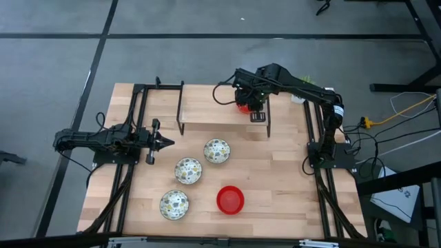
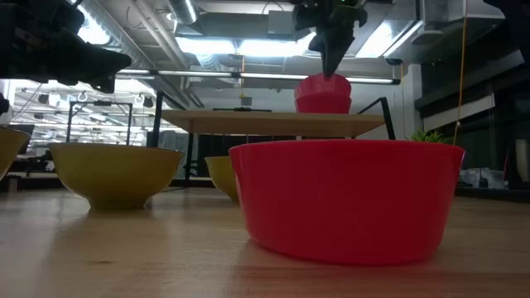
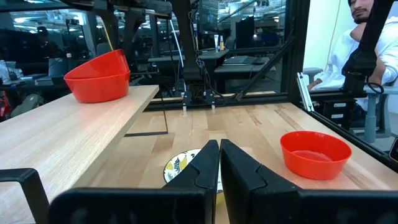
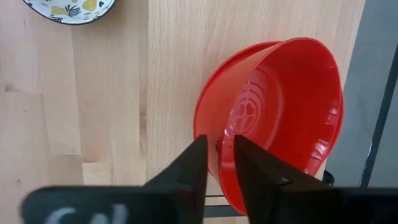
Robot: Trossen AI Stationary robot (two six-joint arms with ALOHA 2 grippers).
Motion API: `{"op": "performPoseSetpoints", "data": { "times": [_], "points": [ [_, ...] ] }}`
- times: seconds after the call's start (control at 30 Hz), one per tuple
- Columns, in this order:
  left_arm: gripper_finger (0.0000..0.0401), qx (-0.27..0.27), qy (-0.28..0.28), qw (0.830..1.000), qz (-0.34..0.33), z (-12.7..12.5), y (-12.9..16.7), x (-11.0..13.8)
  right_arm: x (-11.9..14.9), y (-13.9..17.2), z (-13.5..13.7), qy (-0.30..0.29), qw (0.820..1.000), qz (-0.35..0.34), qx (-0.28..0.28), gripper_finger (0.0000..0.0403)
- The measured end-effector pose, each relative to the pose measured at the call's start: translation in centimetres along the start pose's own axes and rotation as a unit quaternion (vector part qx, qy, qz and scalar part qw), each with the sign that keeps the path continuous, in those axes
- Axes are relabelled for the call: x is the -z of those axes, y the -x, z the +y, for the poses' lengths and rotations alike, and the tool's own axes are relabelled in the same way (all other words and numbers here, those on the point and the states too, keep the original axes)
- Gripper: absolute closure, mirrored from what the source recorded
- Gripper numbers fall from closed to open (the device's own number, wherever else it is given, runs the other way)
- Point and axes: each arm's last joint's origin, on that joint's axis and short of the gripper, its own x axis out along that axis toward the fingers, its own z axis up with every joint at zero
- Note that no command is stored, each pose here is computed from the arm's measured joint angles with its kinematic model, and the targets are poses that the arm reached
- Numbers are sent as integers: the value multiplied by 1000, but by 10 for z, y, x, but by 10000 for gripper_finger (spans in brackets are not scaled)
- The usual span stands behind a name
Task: Pick & Place Mini bowls
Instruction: Stack the right red bowl on top of the red bowl on the shelf
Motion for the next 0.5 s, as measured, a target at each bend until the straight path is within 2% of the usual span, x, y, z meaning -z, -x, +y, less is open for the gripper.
{"op": "performPoseSetpoints", "data": {
  "times": [0.17,0.37,0.5],
  "points": [
    [389,0,0,1000,0,0,0,0,0,0,0,0,1000,1,-1,393],
    [393,0,0,1000,0,0,0,0,0,0,0,-3,1000,2,-1,385],
    [393,0,0,1000,0,0,0,0,0,0,0,-1,1000,2,-1,397]
  ]
}}
